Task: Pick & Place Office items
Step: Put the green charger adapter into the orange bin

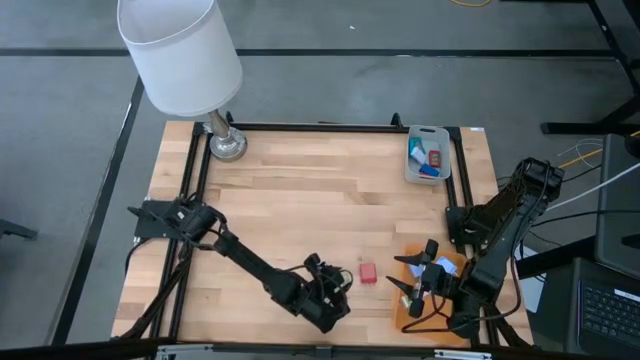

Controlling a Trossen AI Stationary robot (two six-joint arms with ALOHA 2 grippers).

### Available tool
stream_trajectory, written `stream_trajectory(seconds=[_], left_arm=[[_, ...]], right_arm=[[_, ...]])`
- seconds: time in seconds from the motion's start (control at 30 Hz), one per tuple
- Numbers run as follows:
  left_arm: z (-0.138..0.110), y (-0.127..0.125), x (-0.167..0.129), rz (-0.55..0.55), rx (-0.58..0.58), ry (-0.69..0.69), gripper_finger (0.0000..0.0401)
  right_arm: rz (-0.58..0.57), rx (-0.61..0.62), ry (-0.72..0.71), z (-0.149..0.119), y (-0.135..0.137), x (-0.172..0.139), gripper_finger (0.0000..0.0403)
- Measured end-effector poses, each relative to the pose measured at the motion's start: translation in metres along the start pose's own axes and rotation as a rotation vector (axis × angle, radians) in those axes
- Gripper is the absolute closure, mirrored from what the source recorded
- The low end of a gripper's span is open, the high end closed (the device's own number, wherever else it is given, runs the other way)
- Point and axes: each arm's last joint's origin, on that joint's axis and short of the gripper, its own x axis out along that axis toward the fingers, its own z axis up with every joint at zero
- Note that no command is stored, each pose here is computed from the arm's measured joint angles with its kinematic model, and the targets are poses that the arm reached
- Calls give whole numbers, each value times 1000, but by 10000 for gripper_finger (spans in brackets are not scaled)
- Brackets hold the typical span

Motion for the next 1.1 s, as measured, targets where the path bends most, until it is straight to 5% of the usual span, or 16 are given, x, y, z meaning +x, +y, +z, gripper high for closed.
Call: stream_trajectory(seconds=[0.67, 1.1], left_arm=[[-16, 11, 42, -30, -4, 172, 187], [-3, 7, 42, -87, 146, 125, 275]], right_arm=[[11, 10, 12, 0, 1, 0, 152], [-82, -16, -135, 3, -1, -5, 171]])
